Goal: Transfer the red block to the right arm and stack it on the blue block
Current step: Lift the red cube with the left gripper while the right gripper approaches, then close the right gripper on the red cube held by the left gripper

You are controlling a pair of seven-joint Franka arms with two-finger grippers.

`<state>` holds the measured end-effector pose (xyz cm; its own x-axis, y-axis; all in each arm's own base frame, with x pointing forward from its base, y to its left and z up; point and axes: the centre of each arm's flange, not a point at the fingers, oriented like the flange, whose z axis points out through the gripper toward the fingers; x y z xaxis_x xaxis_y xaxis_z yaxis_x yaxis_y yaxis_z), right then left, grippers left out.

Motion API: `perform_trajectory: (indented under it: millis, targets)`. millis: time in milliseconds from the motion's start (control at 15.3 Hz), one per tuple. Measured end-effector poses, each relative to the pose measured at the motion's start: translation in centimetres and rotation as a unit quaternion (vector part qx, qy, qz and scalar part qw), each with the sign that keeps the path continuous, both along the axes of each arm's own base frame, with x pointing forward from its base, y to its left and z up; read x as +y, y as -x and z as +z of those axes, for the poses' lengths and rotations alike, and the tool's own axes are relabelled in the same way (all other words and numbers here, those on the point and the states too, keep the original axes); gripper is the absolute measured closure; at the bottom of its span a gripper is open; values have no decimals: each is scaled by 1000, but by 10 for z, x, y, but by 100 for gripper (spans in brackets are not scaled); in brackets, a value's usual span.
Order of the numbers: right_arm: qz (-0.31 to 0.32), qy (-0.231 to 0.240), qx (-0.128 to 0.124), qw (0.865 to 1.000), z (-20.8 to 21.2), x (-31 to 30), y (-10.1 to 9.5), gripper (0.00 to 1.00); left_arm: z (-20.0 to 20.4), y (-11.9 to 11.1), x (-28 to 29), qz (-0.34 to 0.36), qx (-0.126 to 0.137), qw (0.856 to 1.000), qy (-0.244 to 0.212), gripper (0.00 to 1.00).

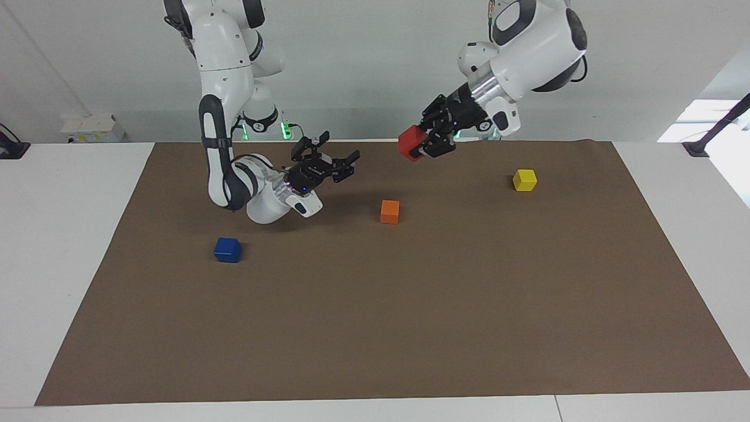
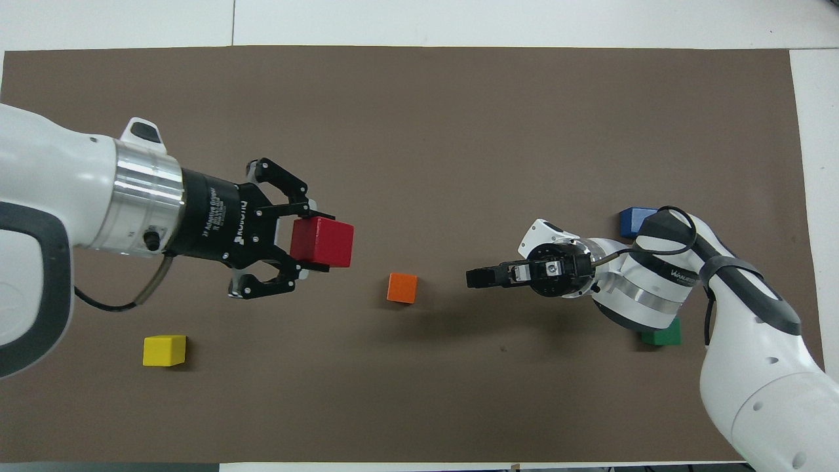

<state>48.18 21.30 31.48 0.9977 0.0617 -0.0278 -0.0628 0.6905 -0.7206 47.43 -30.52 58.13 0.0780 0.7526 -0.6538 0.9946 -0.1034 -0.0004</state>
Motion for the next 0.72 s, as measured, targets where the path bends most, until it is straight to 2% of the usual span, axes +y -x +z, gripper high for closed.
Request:
perform_trajectory:
  millis: [131, 262, 523, 720]
  targets:
    - [-8, 21, 10, 1000, -6, 7, -2, 0, -8, 19, -34, 32, 6, 999, 4, 46]
    - [-10, 33, 15, 999, -8, 18, -1, 0, -5, 28, -48, 63, 7, 998, 13, 46]
    - [-21, 28, 18, 999, -4, 33, -4, 0, -7, 34, -56, 102, 0, 995, 23, 46]
    - [-18, 17, 29, 999, 0, 43, -4, 0, -16, 33, -49, 111, 4, 994, 18, 46]
